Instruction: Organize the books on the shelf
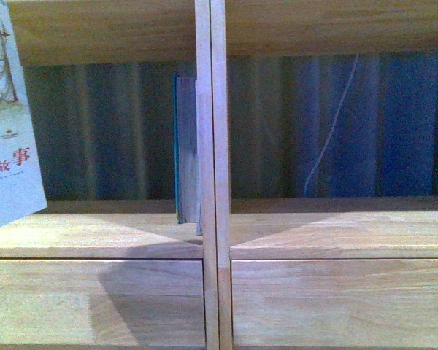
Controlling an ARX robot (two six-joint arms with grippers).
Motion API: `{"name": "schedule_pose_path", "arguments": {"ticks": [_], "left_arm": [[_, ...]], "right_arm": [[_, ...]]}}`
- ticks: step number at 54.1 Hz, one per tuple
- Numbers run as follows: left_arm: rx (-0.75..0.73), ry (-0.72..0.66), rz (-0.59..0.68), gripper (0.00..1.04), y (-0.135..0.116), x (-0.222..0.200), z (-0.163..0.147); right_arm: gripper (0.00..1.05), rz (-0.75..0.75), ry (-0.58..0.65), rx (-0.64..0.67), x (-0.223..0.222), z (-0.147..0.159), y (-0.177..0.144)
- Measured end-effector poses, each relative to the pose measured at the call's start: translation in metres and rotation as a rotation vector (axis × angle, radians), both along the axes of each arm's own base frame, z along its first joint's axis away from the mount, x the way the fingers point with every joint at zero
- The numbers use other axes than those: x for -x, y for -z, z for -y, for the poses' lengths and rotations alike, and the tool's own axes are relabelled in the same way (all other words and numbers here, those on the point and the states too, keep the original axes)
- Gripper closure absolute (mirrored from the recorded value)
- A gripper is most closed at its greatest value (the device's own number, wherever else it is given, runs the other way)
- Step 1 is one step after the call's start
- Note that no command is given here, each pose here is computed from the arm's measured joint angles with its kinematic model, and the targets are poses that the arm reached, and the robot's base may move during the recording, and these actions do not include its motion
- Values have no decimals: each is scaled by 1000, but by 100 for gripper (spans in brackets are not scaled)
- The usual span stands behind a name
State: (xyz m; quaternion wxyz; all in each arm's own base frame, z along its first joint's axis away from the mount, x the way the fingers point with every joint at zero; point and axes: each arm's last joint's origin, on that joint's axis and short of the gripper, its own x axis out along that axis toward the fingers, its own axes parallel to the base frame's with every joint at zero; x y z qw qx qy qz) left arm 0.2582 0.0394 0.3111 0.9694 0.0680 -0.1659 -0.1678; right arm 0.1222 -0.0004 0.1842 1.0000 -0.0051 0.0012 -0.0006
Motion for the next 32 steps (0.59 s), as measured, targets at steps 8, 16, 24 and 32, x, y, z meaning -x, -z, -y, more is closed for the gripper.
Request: {"name": "schedule_pose_path", "arguments": {"ticks": [8,16,24,32], "left_arm": [[-8,-33,24,98,1,-27,8],[-9,-60,36,98,6,-56,16],[-5,-84,8,98,17,-85,26],[6,-104,-29,98,25,-111,39]], "right_arm": [[102,0,0,0,3,0,4],[102,-2,0,0,7,0,8],[102,10,0,0,9,0,13],[102,19,2,-1,12,0,13]]}}
